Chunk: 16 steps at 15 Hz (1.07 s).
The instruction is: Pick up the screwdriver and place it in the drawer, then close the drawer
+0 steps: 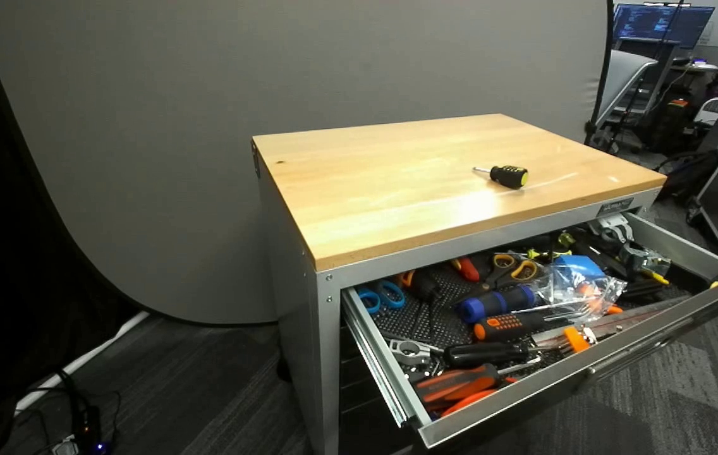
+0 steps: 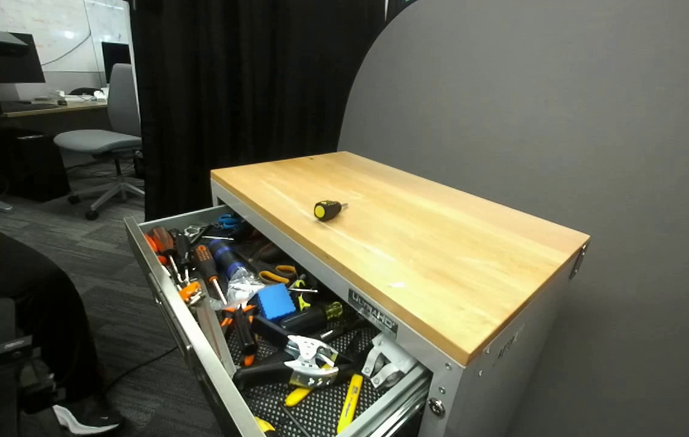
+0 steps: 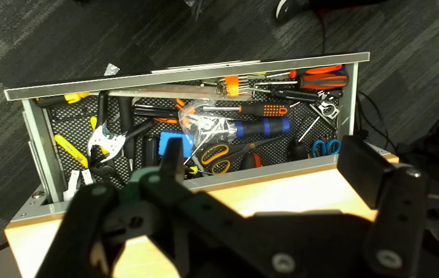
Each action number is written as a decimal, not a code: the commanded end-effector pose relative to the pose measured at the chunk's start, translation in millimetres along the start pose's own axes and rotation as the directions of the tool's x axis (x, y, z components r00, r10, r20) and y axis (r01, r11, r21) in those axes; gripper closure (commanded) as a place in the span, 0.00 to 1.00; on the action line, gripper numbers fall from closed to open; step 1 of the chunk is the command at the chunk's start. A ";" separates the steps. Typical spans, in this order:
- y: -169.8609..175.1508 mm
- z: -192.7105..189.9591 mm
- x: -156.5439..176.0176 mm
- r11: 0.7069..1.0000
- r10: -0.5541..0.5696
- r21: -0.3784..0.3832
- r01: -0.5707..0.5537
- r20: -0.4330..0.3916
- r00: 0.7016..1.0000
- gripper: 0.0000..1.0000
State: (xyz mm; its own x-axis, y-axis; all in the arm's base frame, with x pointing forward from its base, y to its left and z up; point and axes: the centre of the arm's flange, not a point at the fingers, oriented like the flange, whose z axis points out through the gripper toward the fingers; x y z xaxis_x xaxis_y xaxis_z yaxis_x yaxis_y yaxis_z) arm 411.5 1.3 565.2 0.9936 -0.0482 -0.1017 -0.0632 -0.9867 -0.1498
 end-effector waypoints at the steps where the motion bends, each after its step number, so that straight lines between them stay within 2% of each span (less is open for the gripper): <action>1: 0.0 0.0 0.0 1.000 0.000 0.000 0.000 0.000 1.000 0.00; 3: -17.9 14.7 18.6 0.999 0.037 0.001 -0.037 0.017 0.999 0.00; 5: -45.1 30.1 41.3 1.000 0.024 0.009 -0.024 0.001 1.000 0.00; 7: -78.6 46.2 68.3 1.000 -0.001 0.003 0.001 -0.032 0.999 0.00; 11: -138.4 79.8 124.8 0.999 -0.016 -0.047 0.009 -0.157 0.987 0.00; 13: -150.6 92.8 156.5 0.996 -0.017 -0.089 -0.003 -0.217 0.976 0.00; 16: -144.0 113.6 210.2 0.986 -0.014 -0.164 -0.031 -0.266 0.964 0.00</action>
State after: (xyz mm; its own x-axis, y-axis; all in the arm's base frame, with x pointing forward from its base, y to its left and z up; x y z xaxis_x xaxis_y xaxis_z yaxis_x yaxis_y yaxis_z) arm 556.4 148.7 464.1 0.9915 -0.0493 0.1206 -0.0452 -0.9983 -0.0364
